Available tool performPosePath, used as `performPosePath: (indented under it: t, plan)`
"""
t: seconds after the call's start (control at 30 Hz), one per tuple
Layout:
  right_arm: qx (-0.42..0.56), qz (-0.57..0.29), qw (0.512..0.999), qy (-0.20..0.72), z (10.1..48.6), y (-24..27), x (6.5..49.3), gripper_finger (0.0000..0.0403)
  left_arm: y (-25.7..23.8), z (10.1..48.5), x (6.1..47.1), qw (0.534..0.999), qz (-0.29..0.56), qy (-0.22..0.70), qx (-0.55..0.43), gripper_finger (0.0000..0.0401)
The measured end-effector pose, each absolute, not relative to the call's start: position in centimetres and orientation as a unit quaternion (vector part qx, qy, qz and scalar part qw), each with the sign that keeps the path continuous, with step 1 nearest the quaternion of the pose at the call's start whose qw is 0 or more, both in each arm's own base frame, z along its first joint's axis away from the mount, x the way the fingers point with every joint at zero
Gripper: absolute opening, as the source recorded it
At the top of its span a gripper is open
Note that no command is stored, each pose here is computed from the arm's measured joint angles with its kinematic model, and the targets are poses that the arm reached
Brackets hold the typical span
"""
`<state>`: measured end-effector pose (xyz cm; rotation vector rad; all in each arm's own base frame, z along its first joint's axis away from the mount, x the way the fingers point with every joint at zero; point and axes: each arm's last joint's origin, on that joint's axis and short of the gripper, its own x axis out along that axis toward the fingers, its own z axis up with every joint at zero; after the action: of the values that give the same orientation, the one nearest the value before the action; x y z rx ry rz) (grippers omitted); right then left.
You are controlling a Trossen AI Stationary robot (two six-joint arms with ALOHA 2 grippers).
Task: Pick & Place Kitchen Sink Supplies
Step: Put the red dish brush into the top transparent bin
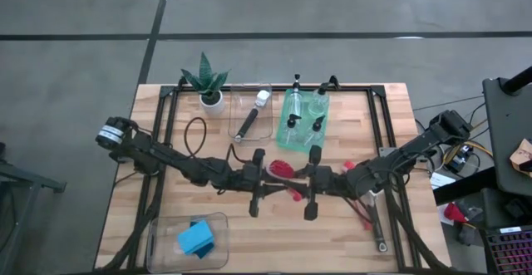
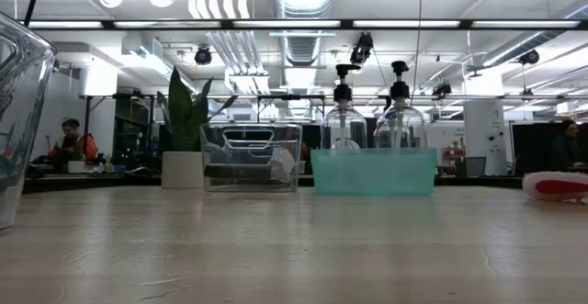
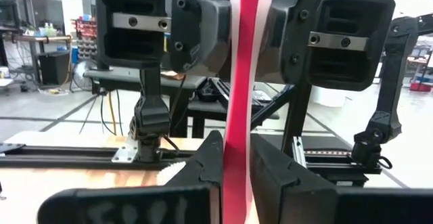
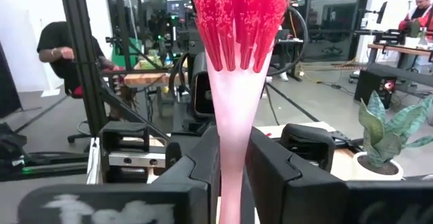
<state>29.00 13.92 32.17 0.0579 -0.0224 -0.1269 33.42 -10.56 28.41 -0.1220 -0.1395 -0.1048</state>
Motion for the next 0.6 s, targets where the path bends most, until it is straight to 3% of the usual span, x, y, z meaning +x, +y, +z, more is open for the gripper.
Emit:
performPosePath:
  t: [0.4,0.6]
  plan:
    - [-0.015,-0.043,0.998,0.033,31.7,14.9,27.8,0.0173,-10.2,28.6,32.6,0.996,-0.041,-0.012,-0.076,0.0037]
    - [-0.024,-0.033,0.998,0.057,31.2,15.3,27.5,0.0206,-9.3,30.0,30.9,0.996,0.013,0.02,-0.089,0.0039]
